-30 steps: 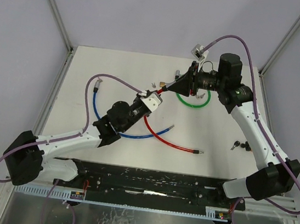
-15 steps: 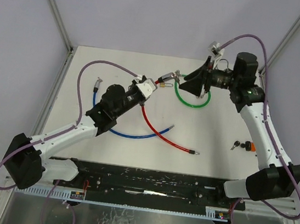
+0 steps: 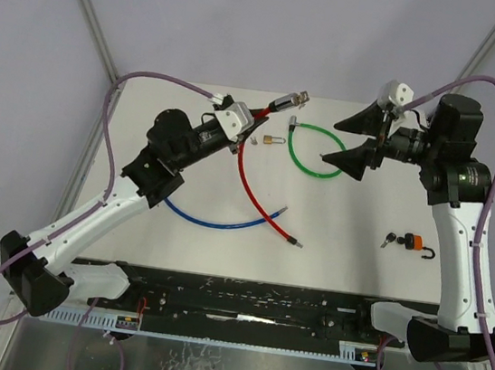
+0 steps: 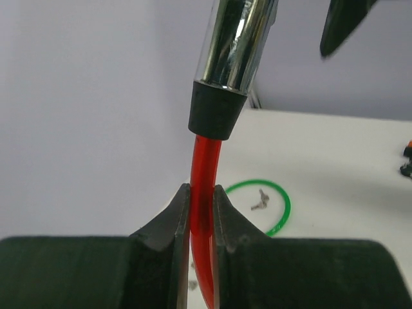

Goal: Lock with the key
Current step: Adjust the lock.

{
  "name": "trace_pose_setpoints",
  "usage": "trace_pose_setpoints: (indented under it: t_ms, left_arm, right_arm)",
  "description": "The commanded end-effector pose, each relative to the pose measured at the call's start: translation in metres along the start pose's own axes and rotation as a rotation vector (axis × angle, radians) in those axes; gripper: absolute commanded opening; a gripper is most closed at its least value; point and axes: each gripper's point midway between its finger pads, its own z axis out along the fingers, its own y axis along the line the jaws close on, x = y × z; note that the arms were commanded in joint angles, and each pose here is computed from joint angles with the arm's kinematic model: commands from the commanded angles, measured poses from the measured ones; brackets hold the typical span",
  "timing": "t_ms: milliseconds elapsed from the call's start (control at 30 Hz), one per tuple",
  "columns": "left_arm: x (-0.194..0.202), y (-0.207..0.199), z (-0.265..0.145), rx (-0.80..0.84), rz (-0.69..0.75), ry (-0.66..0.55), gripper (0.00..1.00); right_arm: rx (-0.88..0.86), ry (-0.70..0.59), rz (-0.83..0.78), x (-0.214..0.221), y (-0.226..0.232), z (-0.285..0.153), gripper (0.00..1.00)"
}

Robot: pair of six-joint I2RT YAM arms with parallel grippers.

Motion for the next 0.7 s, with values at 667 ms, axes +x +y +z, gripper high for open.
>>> trace_pose_setpoints:
  t_ms: [667]
  left_arm:
    - [-0.173,0.028,-0.004,0.086,-0.113,-0.339,0.00]
  right_arm:
    - [-0.255,-0.037,-0.412,0.076,0.038,0.007,1.00]
